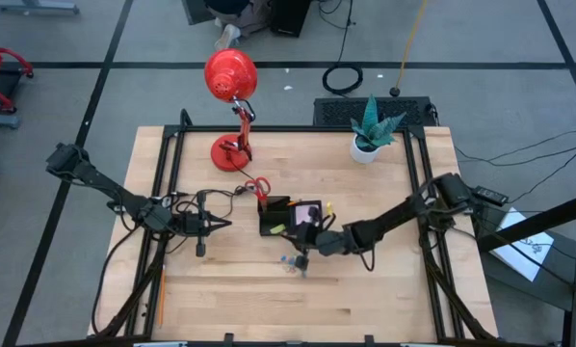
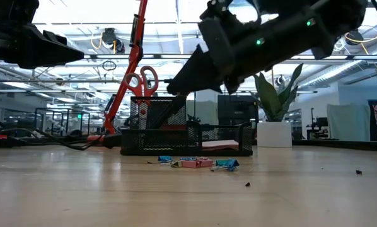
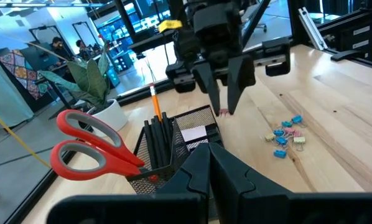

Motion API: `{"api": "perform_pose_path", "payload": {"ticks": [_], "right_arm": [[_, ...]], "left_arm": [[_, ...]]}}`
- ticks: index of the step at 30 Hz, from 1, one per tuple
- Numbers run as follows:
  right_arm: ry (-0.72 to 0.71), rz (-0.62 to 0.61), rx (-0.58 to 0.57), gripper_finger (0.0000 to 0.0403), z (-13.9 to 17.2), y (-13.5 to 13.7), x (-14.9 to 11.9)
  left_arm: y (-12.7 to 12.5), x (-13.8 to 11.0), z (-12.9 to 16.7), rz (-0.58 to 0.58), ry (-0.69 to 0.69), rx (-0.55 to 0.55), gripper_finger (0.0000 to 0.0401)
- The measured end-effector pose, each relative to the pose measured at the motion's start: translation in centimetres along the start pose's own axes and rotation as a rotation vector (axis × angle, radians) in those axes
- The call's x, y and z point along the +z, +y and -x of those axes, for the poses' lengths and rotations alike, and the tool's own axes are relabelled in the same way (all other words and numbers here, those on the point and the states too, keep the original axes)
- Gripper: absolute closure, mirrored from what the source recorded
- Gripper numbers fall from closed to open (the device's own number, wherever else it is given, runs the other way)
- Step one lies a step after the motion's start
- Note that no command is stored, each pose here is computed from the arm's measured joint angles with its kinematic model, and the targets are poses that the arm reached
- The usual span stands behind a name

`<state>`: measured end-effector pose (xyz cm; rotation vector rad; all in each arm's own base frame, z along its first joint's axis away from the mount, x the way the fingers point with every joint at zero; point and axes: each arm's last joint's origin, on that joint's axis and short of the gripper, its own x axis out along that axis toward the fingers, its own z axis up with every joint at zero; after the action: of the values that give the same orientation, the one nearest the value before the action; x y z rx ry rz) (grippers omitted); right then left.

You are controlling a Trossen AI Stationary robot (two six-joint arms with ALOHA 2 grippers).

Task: Pick and place office supplies into organizer
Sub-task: Put the pink binder clip into the black desk organizer

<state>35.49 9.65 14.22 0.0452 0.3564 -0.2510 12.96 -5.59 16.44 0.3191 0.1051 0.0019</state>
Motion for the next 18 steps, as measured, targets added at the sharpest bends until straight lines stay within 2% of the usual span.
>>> {"api": "perform_pose_path", "payload": {"ticks": [9,18], "right_arm": [[0.02,-0.08,-0.034,0.0344,-1.6,-1.7,-0.8],[0.038,-0.099,-0.046,0.0344,-3.0,-2.7,-1.8]], "left_arm": [[0.0,0.1,0.0,-0.019,-0.007,0.002,0.0384],[0.0,0.1,0.0,-0.022,-0.007,0.001,0.0384]]}}
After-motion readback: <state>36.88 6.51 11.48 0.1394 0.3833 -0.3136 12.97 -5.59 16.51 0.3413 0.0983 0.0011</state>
